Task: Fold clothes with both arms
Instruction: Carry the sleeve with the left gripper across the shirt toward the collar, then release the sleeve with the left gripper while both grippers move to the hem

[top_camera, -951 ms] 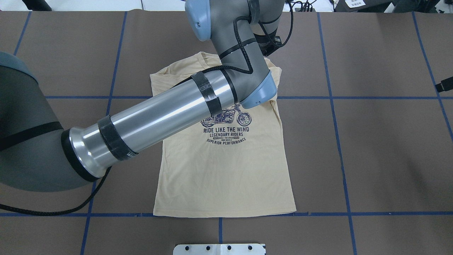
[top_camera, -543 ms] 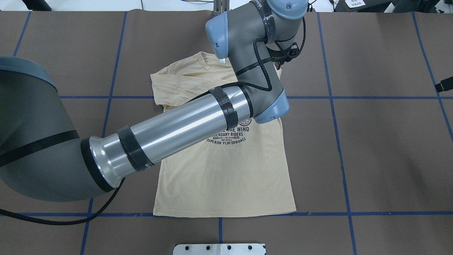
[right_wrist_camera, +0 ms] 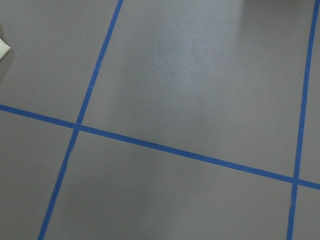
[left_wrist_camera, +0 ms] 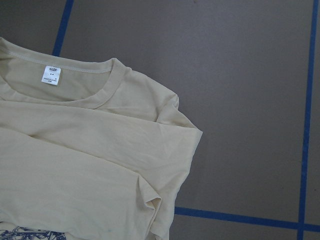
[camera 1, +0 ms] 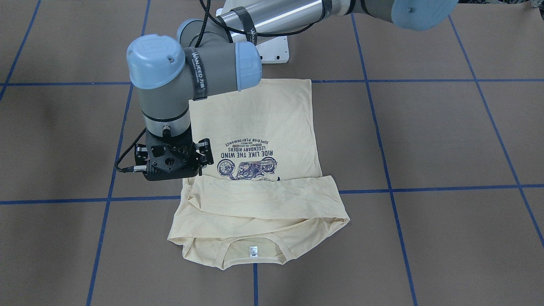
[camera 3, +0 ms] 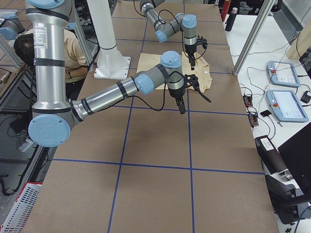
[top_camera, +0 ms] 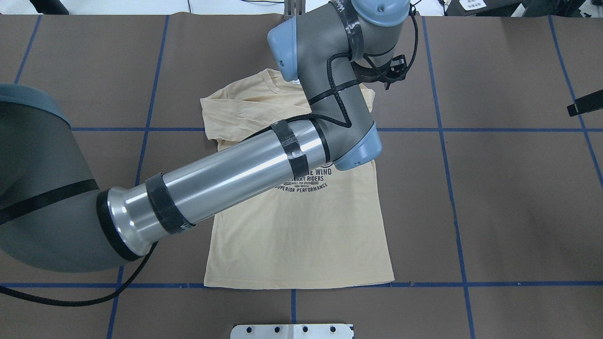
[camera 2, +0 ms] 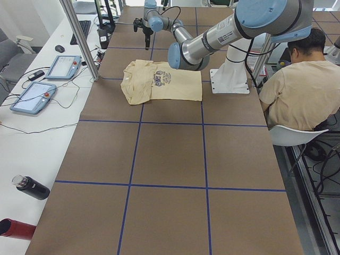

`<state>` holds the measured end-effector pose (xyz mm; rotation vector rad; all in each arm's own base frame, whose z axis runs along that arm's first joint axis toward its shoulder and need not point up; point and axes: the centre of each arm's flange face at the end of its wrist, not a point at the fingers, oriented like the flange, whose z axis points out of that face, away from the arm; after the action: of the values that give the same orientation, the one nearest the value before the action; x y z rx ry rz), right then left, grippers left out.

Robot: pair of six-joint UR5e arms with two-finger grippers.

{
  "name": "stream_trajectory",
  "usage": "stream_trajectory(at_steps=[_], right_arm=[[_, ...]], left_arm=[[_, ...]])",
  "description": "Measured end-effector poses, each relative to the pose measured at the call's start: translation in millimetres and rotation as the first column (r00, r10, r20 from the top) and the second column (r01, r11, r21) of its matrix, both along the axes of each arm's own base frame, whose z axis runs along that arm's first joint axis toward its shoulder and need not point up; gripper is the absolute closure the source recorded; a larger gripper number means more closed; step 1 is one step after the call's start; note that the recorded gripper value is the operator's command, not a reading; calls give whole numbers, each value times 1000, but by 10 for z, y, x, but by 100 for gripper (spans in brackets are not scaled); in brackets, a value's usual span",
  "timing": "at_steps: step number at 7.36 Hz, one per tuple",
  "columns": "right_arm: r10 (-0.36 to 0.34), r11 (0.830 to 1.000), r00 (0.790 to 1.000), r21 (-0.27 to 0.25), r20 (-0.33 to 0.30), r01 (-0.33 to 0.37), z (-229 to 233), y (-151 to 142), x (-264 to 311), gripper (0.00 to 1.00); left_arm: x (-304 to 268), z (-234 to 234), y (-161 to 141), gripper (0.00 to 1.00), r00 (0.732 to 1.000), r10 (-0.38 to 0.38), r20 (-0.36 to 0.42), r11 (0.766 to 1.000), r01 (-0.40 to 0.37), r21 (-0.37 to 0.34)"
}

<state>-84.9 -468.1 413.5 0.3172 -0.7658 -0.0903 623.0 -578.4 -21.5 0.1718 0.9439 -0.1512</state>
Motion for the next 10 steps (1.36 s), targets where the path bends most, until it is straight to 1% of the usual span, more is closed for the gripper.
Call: stream_trajectory(at_steps=[1, 2, 4, 5, 6, 7, 8, 9, 10], right_arm=[[23, 999, 999, -25, 41, -22, -223, 82, -283, 0], [49, 998, 996, -52, 75, -46, -468, 230, -642, 0], [101, 990, 989, -109, 112, -89, -859, 712, -1413, 0], [127, 985, 985, -132, 116, -111, -979, 1014, -1808, 0], [150, 981, 982, -143, 110, -134, -1033, 1327, -2197, 0], [171, 978, 980, -142, 103, -156, -1051, 1647, -2548, 0], [182, 977, 978, -133, 99, -168, -1055, 1915, -2796, 0], [185, 977, 978, -122, 92, -174, -1047, 2090, -2940, 0], [185, 978, 979, -117, 79, -176, -1032, 2172, -3005, 0]], left_arm=[[-197, 272, 141, 0, 999, 40, 8, 998, -40, 51], [-482, 629, 342, 0, 997, 76, 13, 992, -77, 104], [-1301, 1530, 878, 0, 991, 129, 25, 969, -132, 209], [-1728, 1931, 1180, 0, 989, 145, 35, 958, -149, 243], [-2022, 2231, 1418, 0, 988, 148, 46, 956, -155, 251], [-2176, 2472, 1626, 0, 988, 145, 63, 957, -156, 246], [-2168, 2710, 1868, 0, 988, 138, 74, 961, -152, 231], [-2079, 2977, 2146, 0, 989, 131, 67, 968, -142, 209], [-1956, 3246, 2475, 4, 991, 127, 47, 974, -134, 183]])
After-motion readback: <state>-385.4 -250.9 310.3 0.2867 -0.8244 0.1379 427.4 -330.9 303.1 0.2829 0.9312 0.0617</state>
